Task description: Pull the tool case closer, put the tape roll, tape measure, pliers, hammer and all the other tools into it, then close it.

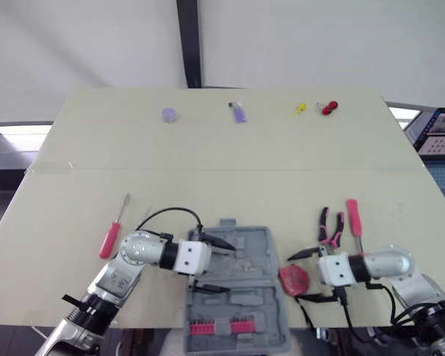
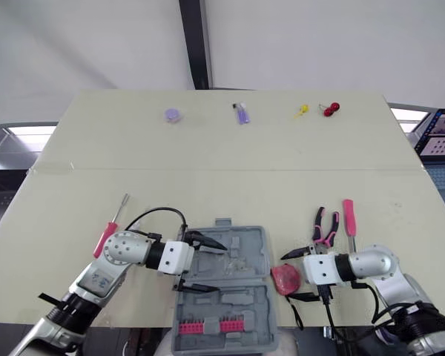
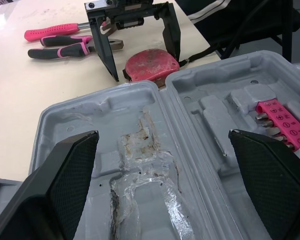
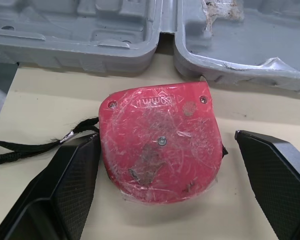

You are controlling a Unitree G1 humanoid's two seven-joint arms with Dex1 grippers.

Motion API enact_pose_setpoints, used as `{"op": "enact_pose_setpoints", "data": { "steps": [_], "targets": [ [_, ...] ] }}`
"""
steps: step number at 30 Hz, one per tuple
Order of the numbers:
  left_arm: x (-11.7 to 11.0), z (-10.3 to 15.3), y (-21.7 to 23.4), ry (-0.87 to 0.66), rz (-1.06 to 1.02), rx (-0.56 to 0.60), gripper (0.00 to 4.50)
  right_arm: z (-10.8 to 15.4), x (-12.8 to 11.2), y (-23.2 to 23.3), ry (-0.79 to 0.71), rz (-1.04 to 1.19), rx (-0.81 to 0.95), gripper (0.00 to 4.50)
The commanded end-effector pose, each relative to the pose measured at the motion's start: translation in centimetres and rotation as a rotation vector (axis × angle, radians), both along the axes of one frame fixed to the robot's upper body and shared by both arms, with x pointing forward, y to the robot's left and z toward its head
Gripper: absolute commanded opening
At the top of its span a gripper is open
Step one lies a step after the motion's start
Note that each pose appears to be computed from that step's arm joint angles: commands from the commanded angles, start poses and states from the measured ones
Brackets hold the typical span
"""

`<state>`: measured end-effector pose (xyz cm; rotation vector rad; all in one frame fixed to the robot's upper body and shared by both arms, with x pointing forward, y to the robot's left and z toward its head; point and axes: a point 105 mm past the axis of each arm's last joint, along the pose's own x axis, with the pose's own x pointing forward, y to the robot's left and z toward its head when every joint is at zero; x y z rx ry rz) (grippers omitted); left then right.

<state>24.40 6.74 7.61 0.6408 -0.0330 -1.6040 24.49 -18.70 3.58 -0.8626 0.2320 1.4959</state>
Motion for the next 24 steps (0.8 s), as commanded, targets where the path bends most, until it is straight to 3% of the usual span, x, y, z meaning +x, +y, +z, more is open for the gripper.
{"op": "enact_pose_setpoints", "data": {
  "steps": [1,8,11,13,18,24],
  "targets": [
    [-0.1,0.6,-0.4,-0.037,-0.018,-0.011,4.50,-0.1,-0.3,0.3,0.014,0.042,-0.009,4.46],
    [-0.1,0.5,-0.4,-0.039,-0.008,-0.013,4.50,-0.2,0.0,0.0,0.024,0.057,-0.042,4.46],
    [0.0,0.5,-0.4,-0.041,-0.007,-0.012,4.50,-0.3,0.1,-0.1,0.024,0.059,-0.050,3.70],
    [0.0,0.5,-0.4,-0.042,-0.006,-0.012,4.50,-0.3,0.1,-0.1,0.024,0.060,-0.049,2.90],
    [0.0,0.4,-0.4,-0.043,-0.001,-0.015,4.50,0.2,0.3,-0.3,0.023,0.022,-0.026,2.90],
    [0.6,1.1,0.4,-0.018,0.084,-0.082,4.50,3.9,0.7,-0.9,0.029,-0.146,0.018,2.90]
  ]
}}
